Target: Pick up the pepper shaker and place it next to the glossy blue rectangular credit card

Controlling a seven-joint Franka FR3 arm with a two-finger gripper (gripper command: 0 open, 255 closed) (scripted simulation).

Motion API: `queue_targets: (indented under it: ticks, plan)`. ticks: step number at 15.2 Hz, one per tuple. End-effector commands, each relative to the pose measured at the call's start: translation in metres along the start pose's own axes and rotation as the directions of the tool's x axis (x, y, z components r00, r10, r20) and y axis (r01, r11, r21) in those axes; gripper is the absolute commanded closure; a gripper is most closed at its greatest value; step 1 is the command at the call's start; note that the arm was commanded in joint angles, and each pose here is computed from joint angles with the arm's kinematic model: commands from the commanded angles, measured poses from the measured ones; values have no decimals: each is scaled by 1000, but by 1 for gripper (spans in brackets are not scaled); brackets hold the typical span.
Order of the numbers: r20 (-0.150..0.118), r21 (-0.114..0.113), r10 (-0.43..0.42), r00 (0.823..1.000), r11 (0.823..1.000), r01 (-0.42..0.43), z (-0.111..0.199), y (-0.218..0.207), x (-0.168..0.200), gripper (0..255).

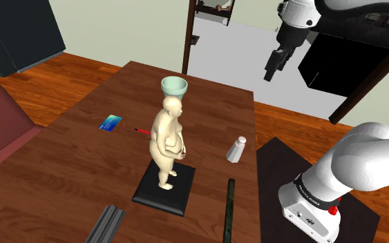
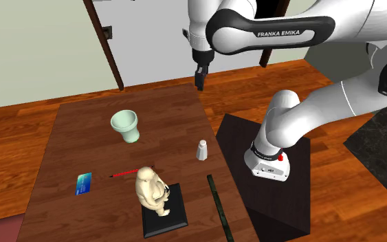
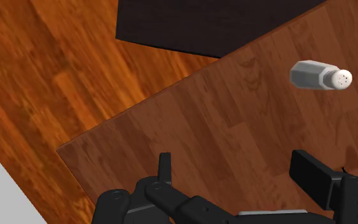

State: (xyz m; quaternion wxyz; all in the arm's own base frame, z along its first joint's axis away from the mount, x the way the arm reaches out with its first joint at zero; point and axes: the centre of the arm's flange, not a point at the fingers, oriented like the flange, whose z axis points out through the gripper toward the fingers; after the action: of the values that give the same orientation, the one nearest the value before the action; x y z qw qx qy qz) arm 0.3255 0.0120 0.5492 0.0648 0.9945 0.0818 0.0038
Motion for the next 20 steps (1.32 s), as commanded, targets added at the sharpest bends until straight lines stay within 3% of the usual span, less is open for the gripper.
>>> queue_targets:
  ticks: [1, 18, 20]
  plan:
    - [0, 0, 0, 1000, 1000, 0, 0, 0, 0, 0]
    - [-157, 45, -76, 985, 995, 84, 121, -177, -63, 0]
    - [-165, 47, -79, 983, 995, 88, 132, -186, -65, 0]
